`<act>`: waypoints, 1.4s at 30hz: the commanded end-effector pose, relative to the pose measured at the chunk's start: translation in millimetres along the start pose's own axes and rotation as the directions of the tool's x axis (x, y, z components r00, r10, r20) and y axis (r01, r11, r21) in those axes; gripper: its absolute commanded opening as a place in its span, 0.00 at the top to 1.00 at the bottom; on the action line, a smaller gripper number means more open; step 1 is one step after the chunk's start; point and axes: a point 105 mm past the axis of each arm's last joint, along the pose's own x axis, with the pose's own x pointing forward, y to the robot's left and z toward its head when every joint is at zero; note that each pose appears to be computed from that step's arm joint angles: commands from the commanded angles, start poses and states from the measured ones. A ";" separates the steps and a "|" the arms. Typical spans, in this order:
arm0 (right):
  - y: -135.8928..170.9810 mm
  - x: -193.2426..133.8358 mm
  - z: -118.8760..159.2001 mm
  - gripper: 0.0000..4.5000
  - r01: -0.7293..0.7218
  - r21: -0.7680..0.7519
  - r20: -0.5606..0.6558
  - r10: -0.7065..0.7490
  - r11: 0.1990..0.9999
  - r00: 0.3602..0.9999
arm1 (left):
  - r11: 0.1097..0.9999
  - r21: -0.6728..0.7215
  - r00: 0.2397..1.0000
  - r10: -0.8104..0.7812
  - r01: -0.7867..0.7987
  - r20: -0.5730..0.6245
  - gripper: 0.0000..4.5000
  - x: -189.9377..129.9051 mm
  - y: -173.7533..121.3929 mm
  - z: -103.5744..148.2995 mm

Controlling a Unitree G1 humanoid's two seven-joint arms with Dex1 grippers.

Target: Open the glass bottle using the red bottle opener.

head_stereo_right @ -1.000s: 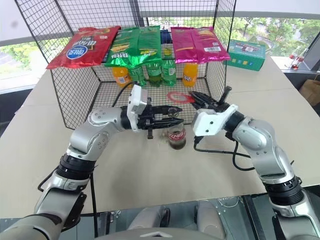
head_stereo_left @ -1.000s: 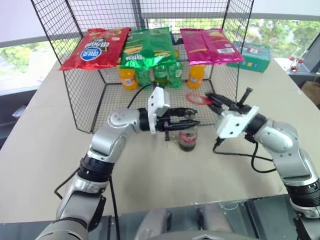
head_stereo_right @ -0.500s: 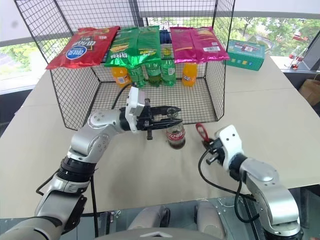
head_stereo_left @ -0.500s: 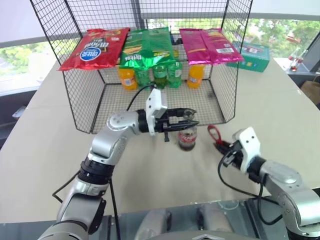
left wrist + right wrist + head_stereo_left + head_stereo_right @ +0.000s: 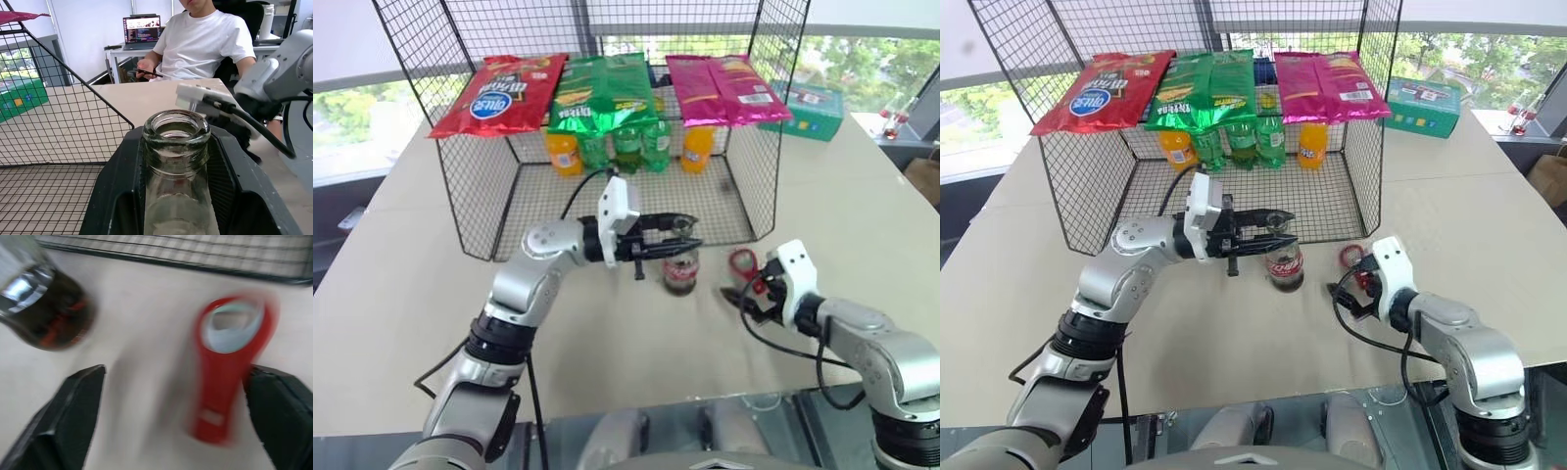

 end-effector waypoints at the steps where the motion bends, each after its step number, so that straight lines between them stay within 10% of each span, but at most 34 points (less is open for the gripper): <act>1: 5.0 -4.7 10.0 0.00 -0.011 -0.096 0.043 0.015 0.995 0.999 | 0.997 -0.028 0.990 0.070 -0.074 -0.118 0.64 -13.3 8.6 -23.8; 8: 3.8 -6.2 23.9 0.00 0.009 -0.203 0.144 0.021 0.979 0.989 | 0.997 0.008 0.992 0.082 -0.082 -0.093 0.01 -17.6 11.4 -11.9; 42: 28.5 -6.8 64.6 0.00 -0.079 -0.348 0.377 0.216 0.934 0.901 | 0.994 -0.057 0.995 0.096 -0.094 0.021 0.01 -25.5 -3.5 8.7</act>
